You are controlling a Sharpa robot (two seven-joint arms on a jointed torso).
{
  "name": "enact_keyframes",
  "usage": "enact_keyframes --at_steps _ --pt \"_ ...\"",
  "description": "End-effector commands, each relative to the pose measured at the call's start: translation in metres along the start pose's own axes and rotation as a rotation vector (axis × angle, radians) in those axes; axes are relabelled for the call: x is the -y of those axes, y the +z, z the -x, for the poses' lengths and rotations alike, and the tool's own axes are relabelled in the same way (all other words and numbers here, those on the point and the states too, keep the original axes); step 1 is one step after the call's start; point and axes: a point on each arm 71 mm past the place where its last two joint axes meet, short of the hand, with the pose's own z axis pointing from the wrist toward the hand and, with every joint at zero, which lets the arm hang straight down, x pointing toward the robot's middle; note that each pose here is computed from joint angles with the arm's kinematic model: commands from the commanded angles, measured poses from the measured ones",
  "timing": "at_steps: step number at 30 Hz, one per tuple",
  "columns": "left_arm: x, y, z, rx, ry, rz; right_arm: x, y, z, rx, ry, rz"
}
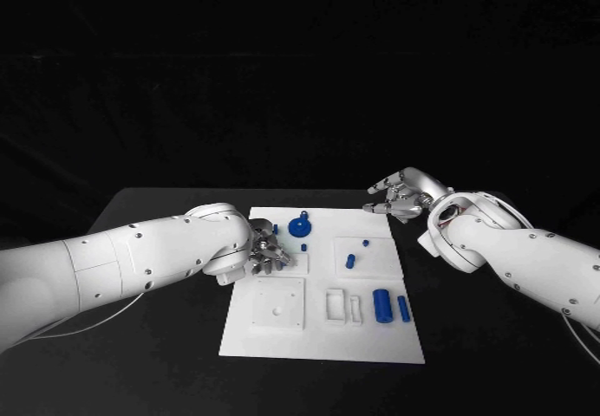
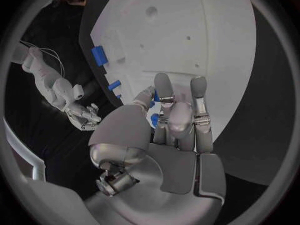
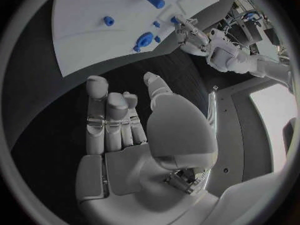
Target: Assemble the parts on the task board
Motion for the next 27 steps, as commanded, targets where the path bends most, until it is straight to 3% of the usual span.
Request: enact_keyframes --at_steps 1,12,27 --pt "-0.0050 0.0035 -0.0070 -0.040 0.019 0.034 -0.0007 0.0001 -0.0016 -0.014 -0.001 0.007" --pt "-0.0075 0.0051 -0.0027 -0.028 -0.005 0.047 0.0002 0.0003 -0.0043 -0.021 0.001 0.004" --pt "-0.0050 0.0023 0.0003 -0.031 -0.025 0.031 0.0016 0.0001 -0.0059 -0.029 0.002 0.000"
